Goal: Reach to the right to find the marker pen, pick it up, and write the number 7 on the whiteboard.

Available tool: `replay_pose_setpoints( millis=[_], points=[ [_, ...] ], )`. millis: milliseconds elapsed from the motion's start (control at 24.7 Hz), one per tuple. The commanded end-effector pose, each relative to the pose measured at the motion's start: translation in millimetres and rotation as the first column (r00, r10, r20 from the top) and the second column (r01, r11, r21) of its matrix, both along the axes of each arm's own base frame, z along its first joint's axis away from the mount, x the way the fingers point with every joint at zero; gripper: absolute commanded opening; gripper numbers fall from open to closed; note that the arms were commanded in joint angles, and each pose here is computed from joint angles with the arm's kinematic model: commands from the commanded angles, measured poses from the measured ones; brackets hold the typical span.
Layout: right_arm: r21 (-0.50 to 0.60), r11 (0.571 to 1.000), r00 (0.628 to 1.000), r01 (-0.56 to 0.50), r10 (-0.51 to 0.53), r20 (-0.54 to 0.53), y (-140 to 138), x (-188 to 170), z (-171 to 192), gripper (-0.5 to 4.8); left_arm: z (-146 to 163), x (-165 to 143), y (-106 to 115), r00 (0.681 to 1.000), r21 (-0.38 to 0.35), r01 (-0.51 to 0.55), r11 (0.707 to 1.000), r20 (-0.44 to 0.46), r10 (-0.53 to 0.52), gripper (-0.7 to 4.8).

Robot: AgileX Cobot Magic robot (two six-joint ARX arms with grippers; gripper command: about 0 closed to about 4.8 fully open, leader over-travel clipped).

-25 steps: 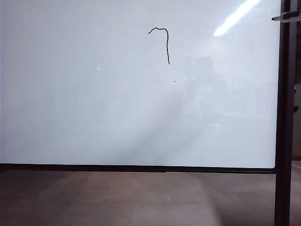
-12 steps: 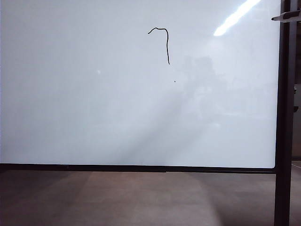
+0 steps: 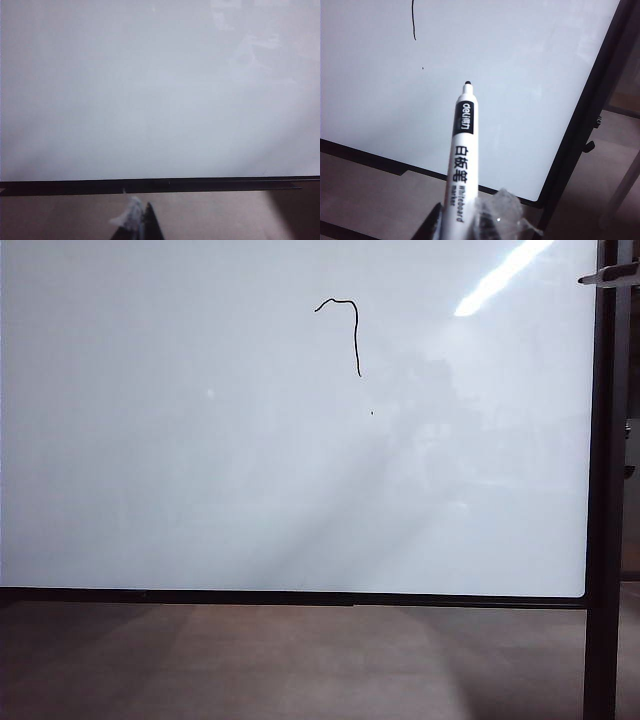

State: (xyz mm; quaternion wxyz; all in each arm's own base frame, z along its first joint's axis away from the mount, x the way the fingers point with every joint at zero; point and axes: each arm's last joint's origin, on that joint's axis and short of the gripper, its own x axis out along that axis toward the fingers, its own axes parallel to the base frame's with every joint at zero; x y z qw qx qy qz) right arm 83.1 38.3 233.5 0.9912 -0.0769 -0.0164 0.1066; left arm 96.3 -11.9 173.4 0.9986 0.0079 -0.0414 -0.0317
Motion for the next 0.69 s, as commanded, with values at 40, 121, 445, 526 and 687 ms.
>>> replay_pose_setpoints(
  millis=[40,121,445,526,687],
  points=[
    [0.011,1.000,1.000,-0.001,0.001,0.013,0,0,3,0.13,1,0,0,1.000,-0.001,-0.004,1.000,0.009,0.004,-0.01],
    [0.011,1.000,1.000,0.000,0.000,0.013,0,0,3,0.13,1,0,0,1.000,-0.001,-0.004,1.000,0.009,0.004,-0.01],
    [0.025,0.995,0.995,0.095,-0.096,0.036,-9,5,-14,0.13,1,0,0,1.000,-0.001,-0.004,1.000,0.009,0.004,-0.01],
    [0.021,0.997,0.996,0.076,-0.076,0.038,-12,6,-21,0.13,1,0,0,1.000,-0.001,-0.004,1.000,0.008,0.004,-0.01],
    [0.011,0.997,0.996,0.081,-0.081,0.029,-21,9,-31,0.13,1,0,0,1.000,-0.001,-0.004,1.000,0.009,0.004,-0.01]
  ],
)
